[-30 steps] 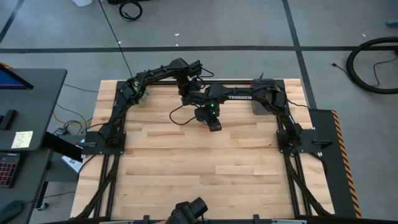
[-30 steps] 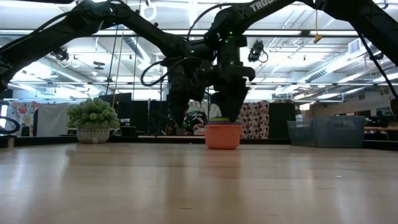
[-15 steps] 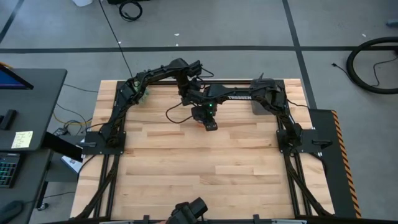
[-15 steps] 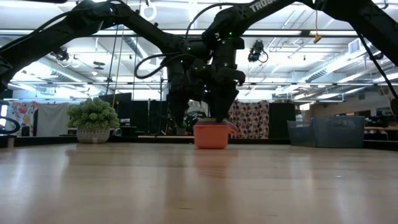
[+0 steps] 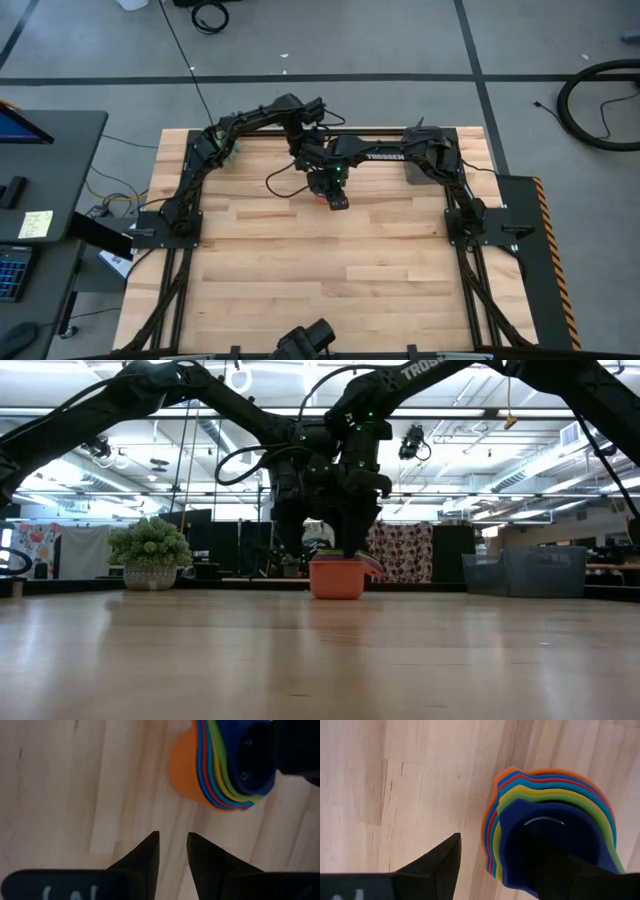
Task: Nest measuring cups in basket
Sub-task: Put the nested measuring cups into the black bin
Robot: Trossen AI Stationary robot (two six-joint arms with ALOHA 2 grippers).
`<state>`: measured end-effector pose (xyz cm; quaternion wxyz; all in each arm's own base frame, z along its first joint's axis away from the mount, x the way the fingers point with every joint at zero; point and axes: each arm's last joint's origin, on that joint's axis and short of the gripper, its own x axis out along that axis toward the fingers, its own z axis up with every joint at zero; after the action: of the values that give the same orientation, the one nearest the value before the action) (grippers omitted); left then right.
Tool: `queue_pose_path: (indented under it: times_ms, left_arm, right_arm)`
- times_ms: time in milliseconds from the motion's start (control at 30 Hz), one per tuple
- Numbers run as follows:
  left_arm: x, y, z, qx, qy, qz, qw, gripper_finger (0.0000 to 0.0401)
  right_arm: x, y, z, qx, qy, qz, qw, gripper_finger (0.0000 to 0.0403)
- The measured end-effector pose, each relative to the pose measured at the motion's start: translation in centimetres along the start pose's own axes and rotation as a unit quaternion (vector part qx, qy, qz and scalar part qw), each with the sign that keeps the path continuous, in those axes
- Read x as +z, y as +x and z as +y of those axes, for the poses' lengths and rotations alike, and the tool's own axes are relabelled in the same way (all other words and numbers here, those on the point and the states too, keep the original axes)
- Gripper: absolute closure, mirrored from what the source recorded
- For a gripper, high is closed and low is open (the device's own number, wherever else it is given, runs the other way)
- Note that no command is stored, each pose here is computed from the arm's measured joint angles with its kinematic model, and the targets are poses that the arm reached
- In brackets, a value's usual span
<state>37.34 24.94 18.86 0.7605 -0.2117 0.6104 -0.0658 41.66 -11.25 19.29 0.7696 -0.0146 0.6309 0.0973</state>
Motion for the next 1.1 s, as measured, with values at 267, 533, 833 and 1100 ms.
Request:
queue_pose_path:
  times_ms: [267,533,833,1100]
  left_arm:
    - [0.4,1.4,0.2,-0.011,-0.01,-0.001,1.0,0.0298]
    - [0.8,2.7,0.1,-0.021,-0.015,0.004,1.0,0.0298]
    - [0.8,2.9,0.2,-0.026,0.012,0.003,1.0,0.0298]
    - [0.3,2.7,0.6,-0.012,0.063,0.023,0.998,0.0303]
  right_arm:
    - [0.0,0.0,-0.1,0.0,0.001,0.0,1.0,0.0186]
    - [-0.1,0.0,0.0,0.012,0.002,0.002,1.0,0.0186]
    - [-0.1,0.0,0.1,0.014,0.002,0.003,1.0,0.0186]
    - [-0.2,0.0,0.1,0.015,-0.007,0.003,1.0,0.0186]
